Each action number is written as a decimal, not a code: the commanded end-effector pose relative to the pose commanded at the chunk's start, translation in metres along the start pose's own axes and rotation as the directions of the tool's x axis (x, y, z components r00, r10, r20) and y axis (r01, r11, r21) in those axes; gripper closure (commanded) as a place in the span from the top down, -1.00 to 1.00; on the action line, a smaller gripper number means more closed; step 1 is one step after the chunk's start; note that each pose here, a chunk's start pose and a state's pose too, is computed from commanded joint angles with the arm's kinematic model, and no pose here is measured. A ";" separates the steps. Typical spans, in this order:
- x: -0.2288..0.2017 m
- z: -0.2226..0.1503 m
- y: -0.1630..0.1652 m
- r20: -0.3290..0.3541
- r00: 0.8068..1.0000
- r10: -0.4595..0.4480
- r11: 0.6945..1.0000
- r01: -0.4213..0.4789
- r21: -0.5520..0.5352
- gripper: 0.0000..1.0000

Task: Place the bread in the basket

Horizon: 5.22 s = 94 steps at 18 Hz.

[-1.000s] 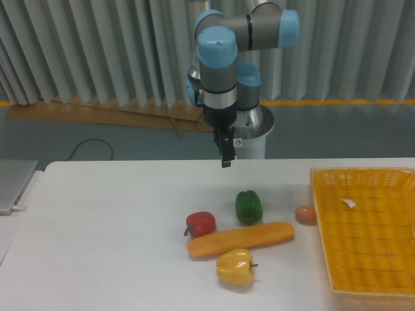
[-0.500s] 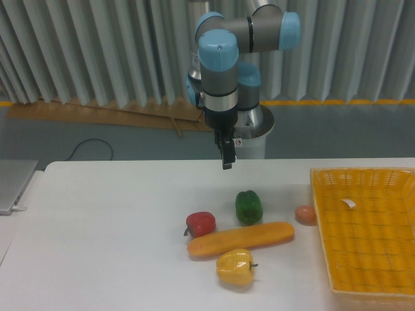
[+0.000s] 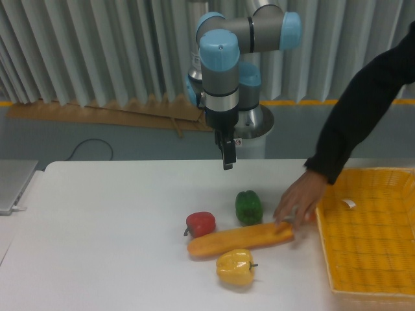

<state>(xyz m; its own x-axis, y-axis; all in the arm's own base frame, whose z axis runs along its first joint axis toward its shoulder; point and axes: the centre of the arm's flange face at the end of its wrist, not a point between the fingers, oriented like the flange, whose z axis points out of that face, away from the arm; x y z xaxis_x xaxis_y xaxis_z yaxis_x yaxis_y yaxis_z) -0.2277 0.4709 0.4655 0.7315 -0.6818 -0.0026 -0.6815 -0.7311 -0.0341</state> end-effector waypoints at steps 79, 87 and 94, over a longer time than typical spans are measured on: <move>-0.109 0.101 0.092 0.047 0.982 -0.184 0.979 0.188 -0.080 1.00; -0.137 0.146 0.095 0.092 0.974 -0.207 0.974 0.214 -0.072 1.00; -0.114 0.175 0.091 0.034 0.977 -0.212 0.973 0.214 -0.089 1.00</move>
<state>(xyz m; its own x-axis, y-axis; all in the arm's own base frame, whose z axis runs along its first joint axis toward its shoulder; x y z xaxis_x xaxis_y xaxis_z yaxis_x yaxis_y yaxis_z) -0.3694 0.4867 0.2880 0.8596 -0.5102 -0.0290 -0.5082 -0.8594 0.0555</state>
